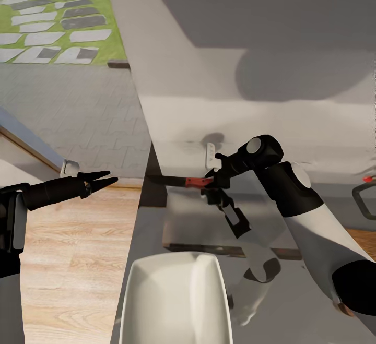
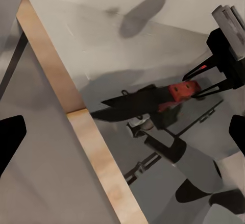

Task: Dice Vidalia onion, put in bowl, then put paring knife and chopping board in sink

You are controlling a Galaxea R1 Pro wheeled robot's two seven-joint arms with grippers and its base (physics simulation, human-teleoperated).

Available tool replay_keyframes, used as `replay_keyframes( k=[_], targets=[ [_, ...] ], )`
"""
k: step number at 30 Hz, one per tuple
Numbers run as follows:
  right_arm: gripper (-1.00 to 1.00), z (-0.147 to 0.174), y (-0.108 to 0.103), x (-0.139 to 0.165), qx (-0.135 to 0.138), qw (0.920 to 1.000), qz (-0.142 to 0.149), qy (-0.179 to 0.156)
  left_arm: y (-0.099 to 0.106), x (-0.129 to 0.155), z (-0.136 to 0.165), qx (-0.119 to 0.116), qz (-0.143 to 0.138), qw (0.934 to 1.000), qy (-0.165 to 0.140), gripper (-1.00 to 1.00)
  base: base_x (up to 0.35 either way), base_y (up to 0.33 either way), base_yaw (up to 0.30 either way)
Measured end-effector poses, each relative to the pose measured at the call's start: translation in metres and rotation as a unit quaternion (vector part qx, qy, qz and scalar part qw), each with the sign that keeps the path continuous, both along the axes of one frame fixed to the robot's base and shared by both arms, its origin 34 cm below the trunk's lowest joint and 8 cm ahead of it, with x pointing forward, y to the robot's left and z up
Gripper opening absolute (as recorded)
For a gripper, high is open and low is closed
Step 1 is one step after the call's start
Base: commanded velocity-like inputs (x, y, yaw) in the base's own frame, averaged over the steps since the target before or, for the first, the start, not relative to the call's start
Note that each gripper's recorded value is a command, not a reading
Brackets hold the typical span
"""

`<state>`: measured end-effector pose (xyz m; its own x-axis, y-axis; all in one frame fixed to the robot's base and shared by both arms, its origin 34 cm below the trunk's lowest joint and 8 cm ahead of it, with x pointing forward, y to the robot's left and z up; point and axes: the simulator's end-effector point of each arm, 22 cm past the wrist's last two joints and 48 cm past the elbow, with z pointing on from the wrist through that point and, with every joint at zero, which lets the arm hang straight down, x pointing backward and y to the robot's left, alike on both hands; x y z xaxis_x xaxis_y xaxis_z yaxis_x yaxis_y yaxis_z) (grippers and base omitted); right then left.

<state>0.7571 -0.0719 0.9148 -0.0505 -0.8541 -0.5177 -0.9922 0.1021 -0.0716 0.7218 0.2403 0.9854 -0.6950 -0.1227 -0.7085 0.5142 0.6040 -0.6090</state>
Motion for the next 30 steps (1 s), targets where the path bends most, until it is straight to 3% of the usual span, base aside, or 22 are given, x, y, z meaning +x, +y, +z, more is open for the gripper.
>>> replay_keyframes(
  k=[10, 20, 30],
  targets=[
    [-1.00, 0.008, 0.000, 0.001, 0.000, 1.0000, 0.000, -0.006, 0.000, 0.000, 0.007, -0.001, 0.000, 1.0000, -0.006, 1.00, -0.003, 0.000, 0.000],
    [-1.00, 0.008, 0.000, 0.001, 0.000, 1.0000, 0.000, -0.006, 0.000, 0.000, 0.008, -0.001, 0.000, 1.0000, -0.006, 1.00, -0.249, 0.000, 0.000],
    [-1.00, 0.015, 0.000, 0.002, 0.000, 0.9999, 0.000, -0.011, 0.000, 0.000, 0.014, -0.001, 0.000, 0.9999, -0.012, 1.00, -0.031, 0.000, 0.000]
  ],
)
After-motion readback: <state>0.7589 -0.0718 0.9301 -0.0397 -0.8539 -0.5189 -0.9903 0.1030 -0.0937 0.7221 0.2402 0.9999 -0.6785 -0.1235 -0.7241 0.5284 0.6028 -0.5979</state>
